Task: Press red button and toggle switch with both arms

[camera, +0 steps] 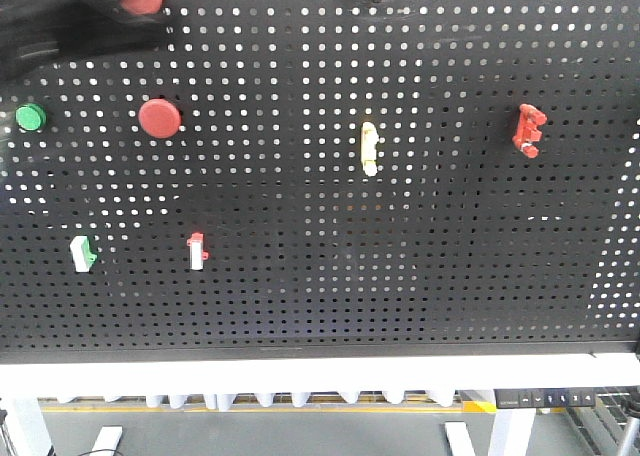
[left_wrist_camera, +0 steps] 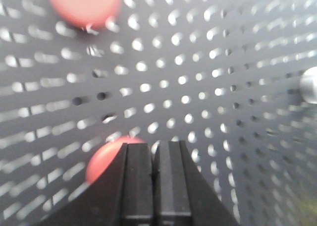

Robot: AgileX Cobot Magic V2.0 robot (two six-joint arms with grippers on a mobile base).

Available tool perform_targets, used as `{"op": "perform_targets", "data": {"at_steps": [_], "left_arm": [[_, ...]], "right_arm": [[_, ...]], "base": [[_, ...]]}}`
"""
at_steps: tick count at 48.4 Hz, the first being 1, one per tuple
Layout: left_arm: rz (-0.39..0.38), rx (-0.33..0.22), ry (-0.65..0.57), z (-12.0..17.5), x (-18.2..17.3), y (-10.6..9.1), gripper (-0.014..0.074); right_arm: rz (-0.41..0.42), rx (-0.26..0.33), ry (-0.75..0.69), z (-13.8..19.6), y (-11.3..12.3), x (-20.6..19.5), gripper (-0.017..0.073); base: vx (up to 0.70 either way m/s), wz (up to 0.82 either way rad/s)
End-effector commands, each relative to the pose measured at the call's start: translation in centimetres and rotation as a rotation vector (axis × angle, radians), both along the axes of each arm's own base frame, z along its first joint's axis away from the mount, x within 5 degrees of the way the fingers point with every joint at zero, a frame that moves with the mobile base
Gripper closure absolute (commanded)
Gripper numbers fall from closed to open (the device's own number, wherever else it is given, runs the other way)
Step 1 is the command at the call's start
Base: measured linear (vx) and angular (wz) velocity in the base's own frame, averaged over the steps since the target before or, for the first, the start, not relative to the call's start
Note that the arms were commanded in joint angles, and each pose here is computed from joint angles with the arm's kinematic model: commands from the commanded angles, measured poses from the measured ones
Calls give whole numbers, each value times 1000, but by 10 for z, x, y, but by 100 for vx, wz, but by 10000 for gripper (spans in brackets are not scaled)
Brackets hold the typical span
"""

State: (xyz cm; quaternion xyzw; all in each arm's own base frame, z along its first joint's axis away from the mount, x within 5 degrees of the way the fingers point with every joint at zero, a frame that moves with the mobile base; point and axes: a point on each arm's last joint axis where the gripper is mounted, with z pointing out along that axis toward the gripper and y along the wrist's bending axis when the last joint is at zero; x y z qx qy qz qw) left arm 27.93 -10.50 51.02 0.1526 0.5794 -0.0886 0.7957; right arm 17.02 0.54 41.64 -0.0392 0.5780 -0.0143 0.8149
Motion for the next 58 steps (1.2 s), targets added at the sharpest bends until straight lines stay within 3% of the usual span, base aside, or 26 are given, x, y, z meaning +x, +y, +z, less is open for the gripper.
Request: {"op": "perform_targets", "data": {"at_steps": [1, 12, 20, 30, 47, 58], "left_arm": [[-35, -59, -162, 14, -32, 8, 592], [-41, -57, -156, -1, -53, 16, 592], [-44, -65, -180, 2, -57, 17, 592], [-41, -59, -160, 0, -55, 16, 592], [-41, -60, -164, 1, -55, 16, 592], [-41, -60, -164, 1, -55, 16, 592]], "right_arm": [[-1, -14, -75, 15, 0, -1, 559], [19, 16, -44, 18, 1, 19, 559], [86, -58, -44, 33, 11, 45, 559], [243, -155, -74, 57, 51, 74, 559], [438, -107, -110, 84, 120, 125, 559], [488, -85, -137, 98, 149, 145, 559]], "base": [[0, 0], [0, 0], [0, 0], [0, 0], [0, 0], [0, 0]]}}
